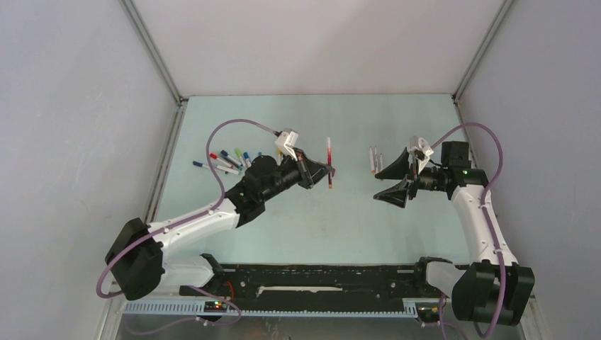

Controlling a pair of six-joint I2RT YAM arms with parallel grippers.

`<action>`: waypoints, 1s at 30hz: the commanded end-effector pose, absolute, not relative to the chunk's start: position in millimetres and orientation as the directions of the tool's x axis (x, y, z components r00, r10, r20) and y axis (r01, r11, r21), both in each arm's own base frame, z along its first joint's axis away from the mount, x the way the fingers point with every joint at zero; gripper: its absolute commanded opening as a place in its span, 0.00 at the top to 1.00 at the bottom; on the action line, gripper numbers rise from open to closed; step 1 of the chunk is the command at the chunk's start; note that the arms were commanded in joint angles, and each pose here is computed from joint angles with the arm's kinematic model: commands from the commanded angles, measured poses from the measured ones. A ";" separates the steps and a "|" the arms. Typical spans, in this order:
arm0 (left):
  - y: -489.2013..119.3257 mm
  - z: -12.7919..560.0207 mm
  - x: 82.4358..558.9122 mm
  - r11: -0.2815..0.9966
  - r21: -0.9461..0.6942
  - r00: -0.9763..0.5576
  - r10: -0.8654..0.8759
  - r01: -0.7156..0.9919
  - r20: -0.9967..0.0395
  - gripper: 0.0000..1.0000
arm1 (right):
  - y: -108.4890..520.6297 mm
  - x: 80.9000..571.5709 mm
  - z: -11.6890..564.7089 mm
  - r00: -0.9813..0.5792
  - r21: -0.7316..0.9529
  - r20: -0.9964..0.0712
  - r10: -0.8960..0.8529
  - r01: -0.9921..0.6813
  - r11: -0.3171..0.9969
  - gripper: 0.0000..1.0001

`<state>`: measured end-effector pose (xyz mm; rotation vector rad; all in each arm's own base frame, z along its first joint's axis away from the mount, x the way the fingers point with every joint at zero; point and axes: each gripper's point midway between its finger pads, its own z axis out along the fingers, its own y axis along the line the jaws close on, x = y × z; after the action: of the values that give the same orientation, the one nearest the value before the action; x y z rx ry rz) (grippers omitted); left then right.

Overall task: Open the pen caps
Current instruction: Pick up the pen from the center of the board.

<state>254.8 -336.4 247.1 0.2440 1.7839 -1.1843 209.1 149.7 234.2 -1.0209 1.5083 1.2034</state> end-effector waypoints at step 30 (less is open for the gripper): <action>-391.4 310.9 253.4 0.337 -0.649 -0.464 -0.486 0.682 -0.741 1.00 | 191.7 210.2 242.1 -0.478 0.476 -0.878 -0.030 -0.877 0.060 0.24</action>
<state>248.3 -380.4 265.0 0.2218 1.6622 -1.3142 200.4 186.6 238.9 -0.9766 1.5791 1.5054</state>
